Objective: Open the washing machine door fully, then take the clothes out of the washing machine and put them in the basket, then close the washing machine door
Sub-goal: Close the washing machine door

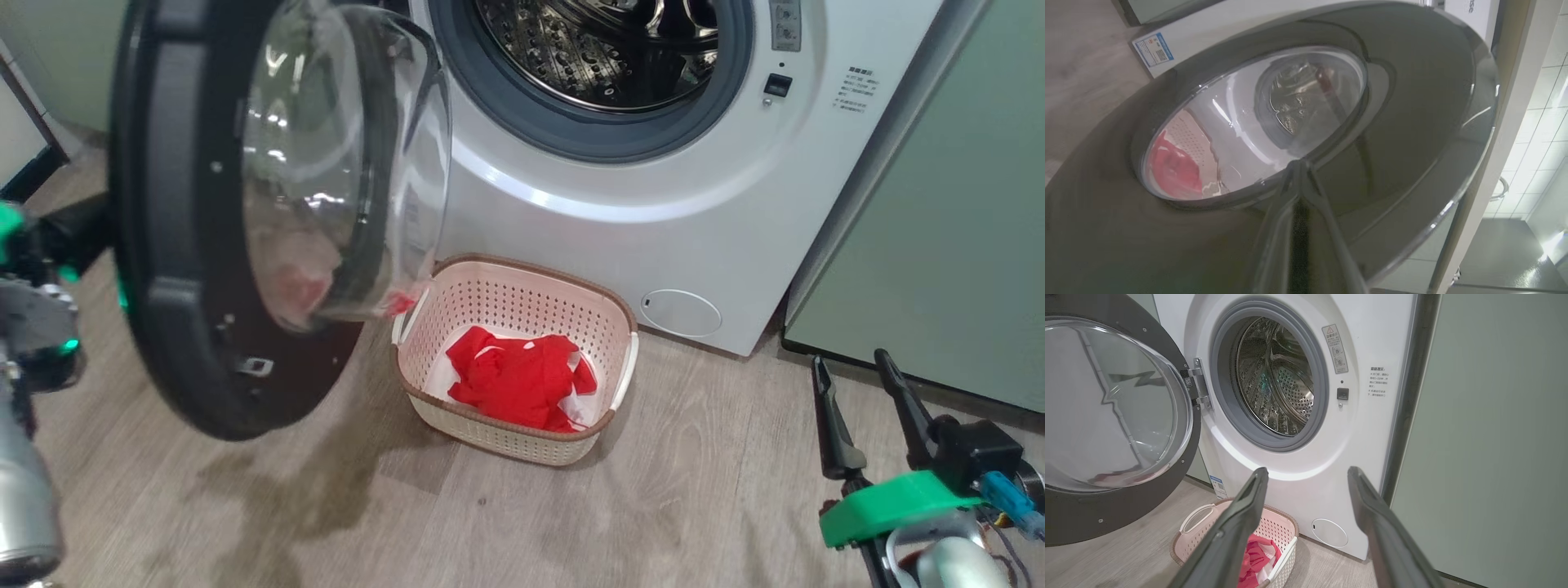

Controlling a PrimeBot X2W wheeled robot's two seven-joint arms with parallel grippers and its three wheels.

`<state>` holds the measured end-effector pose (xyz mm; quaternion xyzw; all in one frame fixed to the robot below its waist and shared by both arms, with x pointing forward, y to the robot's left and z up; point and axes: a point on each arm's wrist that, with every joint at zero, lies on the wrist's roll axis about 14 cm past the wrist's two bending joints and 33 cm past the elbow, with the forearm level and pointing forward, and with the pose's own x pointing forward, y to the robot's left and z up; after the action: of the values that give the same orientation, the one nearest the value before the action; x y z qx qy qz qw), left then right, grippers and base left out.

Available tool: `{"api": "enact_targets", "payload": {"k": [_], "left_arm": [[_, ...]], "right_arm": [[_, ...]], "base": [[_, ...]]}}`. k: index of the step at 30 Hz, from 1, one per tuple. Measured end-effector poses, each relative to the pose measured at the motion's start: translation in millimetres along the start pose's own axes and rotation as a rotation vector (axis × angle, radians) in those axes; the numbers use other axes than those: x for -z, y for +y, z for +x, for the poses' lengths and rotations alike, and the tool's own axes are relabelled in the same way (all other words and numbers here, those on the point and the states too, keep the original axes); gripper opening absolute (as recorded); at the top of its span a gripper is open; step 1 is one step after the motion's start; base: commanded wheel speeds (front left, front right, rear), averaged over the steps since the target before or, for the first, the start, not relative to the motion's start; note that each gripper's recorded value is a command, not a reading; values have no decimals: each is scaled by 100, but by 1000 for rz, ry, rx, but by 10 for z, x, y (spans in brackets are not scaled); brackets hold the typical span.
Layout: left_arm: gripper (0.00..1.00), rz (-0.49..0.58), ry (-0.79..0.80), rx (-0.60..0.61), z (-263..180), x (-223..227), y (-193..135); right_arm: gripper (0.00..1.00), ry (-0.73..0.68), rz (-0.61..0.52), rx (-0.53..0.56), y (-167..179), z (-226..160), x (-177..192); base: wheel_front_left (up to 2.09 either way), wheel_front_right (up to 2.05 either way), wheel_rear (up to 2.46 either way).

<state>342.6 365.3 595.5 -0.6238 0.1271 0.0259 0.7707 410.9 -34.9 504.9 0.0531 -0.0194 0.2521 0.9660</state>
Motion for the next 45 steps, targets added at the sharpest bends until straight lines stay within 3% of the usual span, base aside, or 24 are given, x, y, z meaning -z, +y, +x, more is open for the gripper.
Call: {"api": "enact_targets", "payload": {"k": [12, 23, 45], "left_arm": [[0, 10, 194, 108, 408, 756, -184], [0, 3, 269, 146, 838, 1229, -178], [0, 48, 541, 224, 1709, 2609, -646]], "right_arm": [[100, 6, 4, 17, -42, -54, 20], [100, 6, 6, 86, -238, -217, 22], [100, 0, -4, 370, -961, -988, -16]], "base": [[0, 0, 0], [0, 0, 0], [0, 0, 0]]}}
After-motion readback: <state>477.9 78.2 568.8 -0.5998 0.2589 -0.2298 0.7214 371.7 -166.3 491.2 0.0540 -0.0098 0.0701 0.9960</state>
